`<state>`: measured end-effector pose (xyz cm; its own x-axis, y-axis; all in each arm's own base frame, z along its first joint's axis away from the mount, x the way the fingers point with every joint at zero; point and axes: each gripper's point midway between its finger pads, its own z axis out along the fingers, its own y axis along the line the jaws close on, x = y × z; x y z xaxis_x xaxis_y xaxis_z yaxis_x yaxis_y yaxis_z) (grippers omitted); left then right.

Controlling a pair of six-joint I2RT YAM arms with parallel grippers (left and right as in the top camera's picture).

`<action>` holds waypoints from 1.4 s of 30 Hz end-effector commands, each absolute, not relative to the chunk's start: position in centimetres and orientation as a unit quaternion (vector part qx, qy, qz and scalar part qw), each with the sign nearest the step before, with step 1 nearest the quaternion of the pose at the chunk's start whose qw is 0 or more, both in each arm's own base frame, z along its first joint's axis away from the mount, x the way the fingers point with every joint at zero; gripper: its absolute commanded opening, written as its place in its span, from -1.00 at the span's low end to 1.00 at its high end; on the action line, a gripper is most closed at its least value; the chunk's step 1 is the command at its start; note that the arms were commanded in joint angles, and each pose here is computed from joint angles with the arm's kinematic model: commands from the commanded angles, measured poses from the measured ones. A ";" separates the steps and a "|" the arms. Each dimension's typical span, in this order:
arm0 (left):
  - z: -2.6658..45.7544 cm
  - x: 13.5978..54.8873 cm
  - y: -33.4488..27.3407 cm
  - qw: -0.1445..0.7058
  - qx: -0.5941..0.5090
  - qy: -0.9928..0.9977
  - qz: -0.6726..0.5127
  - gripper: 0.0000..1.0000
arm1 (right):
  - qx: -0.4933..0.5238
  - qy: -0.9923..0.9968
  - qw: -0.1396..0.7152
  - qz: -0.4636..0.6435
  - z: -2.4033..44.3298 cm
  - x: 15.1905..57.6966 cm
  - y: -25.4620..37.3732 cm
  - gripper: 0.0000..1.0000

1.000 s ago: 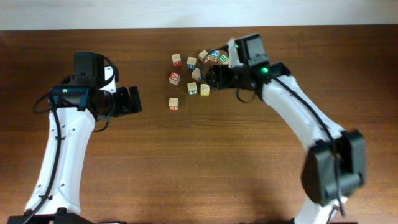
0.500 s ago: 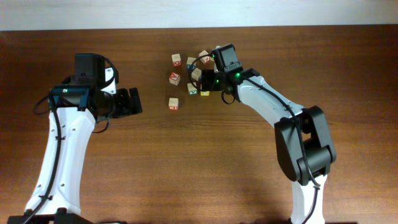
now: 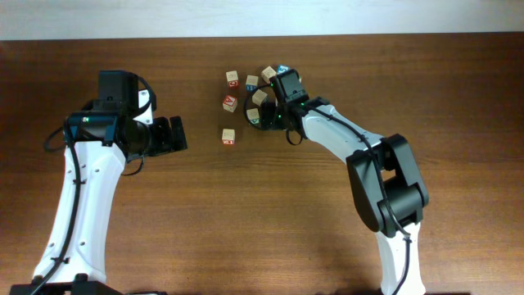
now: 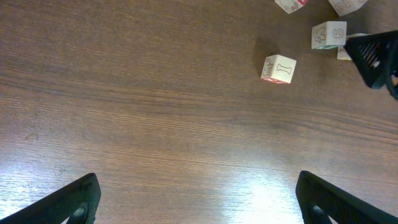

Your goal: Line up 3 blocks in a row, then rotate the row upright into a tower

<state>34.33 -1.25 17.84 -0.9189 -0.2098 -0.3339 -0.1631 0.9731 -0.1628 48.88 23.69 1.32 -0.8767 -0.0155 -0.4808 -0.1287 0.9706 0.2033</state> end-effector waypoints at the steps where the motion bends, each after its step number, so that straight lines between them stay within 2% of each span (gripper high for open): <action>1: 18.4 34.6 -1.4 0.183 -0.099 0.976 -0.071 0.98 | -0.037 0.961 0.252 0.111 1.4 49.2 24.2 0.07; 2: 18.4 34.6 -1.4 0.183 -0.099 0.976 -0.071 0.98 | -0.037 0.961 0.249 0.110 1.3 49.1 24.1 -0.02; 6: 18.4 34.6 -1.4 0.183 -0.099 0.976 -0.071 0.98 | -0.040 0.964 0.235 0.116 1.5 48.5 24.2 -0.15; 13: 18.4 34.6 -1.4 0.183 -0.099 0.976 -0.071 0.98 | -0.045 0.976 0.174 0.121 1.9 45.8 24.2 -0.25; 25: 18.4 34.6 -1.4 0.183 -0.099 0.976 -0.071 0.99 | -0.039 0.995 -0.033 0.087 0.4 36.4 21.6 -0.26; 28: 18.4 34.6 -1.4 0.183 -0.099 0.976 -0.071 0.98 | -0.035 0.994 -0.069 0.074 0.5 34.7 20.8 -0.11; 30: 18.4 34.6 -1.4 0.183 -0.099 0.976 -0.071 0.98 | -0.041 0.994 -0.053 0.081 0.6 35.5 21.1 0.12; 34: 18.5 34.8 -1.4 0.187 -0.098 0.975 -0.071 0.99 | -0.073 0.993 0.060 0.075 2.1 41.1 21.8 0.33; 38: 18.5 34.7 -1.4 0.186 -0.098 0.975 -0.071 0.98 | -0.073 0.983 0.160 0.055 3.2 45.6 21.9 0.36; 42: 18.5 34.7 -1.4 0.186 -0.098 0.975 -0.071 0.98 | -0.079 0.969 0.229 0.053 4.1 48.8 22.5 0.29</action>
